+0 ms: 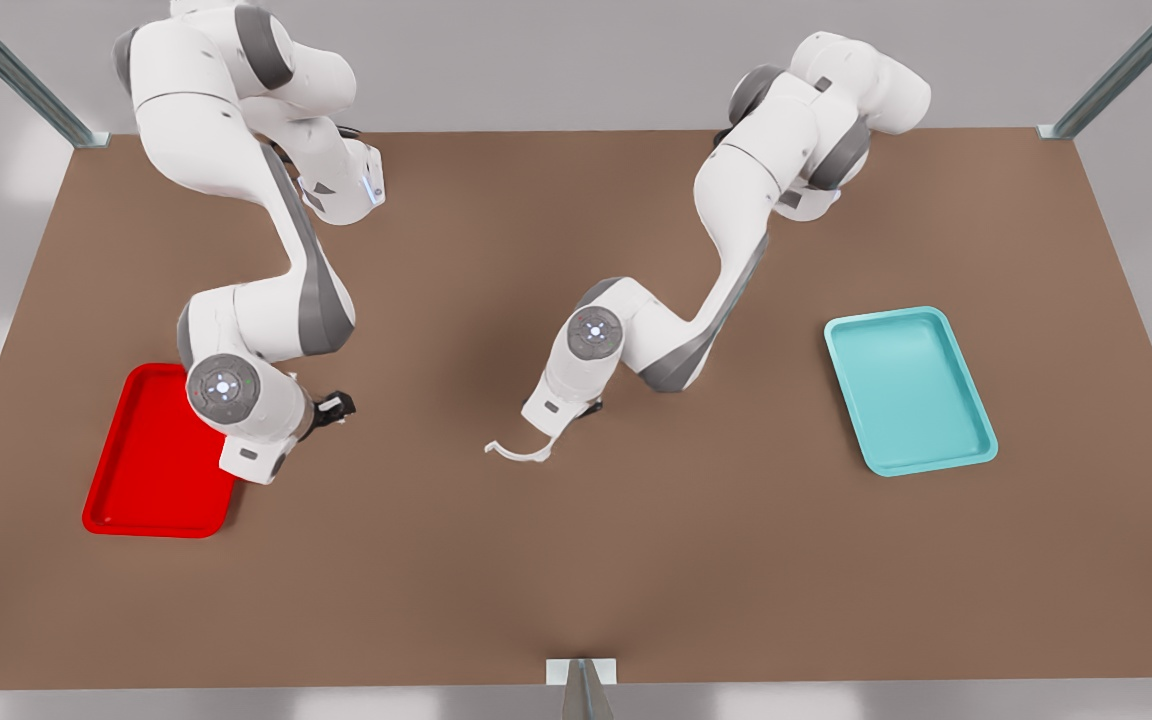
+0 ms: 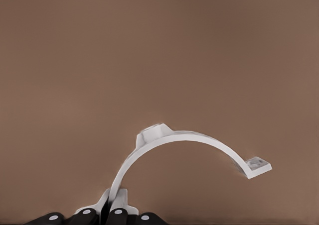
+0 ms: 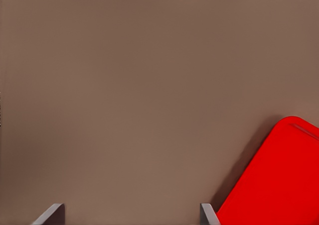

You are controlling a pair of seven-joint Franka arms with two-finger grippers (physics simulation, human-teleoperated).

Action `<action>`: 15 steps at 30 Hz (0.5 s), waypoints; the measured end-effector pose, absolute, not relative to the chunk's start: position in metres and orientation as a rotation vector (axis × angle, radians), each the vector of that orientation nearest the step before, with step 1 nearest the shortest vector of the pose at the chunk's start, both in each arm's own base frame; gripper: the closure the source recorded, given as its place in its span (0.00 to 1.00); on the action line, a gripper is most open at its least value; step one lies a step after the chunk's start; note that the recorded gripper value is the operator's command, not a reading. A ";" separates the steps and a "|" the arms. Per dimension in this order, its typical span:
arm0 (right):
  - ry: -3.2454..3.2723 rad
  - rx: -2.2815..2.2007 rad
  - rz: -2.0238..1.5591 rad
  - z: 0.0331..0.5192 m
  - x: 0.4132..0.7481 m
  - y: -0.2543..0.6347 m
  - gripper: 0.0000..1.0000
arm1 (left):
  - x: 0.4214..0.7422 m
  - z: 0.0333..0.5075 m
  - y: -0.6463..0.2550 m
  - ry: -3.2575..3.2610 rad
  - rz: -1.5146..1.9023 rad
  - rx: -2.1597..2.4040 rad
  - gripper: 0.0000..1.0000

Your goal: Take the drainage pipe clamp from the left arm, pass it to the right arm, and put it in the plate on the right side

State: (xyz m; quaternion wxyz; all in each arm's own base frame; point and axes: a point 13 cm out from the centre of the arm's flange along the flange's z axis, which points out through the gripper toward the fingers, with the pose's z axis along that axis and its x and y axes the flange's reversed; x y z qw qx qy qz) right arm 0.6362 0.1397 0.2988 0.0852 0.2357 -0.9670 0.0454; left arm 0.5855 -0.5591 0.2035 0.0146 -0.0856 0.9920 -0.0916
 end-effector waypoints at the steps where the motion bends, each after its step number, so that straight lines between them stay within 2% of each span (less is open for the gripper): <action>1: -2.872 0.779 0.133 0.290 0.641 0.156 0.00 | 0.582 0.202 -0.567 3.083 -0.296 -0.286 0.79; 6: -2.804 1.134 0.126 0.266 0.649 0.229 0.00 | 0.576 0.203 -0.585 3.054 -0.329 -0.385 0.79; 15: -2.724 1.498 0.062 0.243 0.652 0.290 0.00 | 0.574 0.202 -0.591 3.033 -0.347 -0.520 0.79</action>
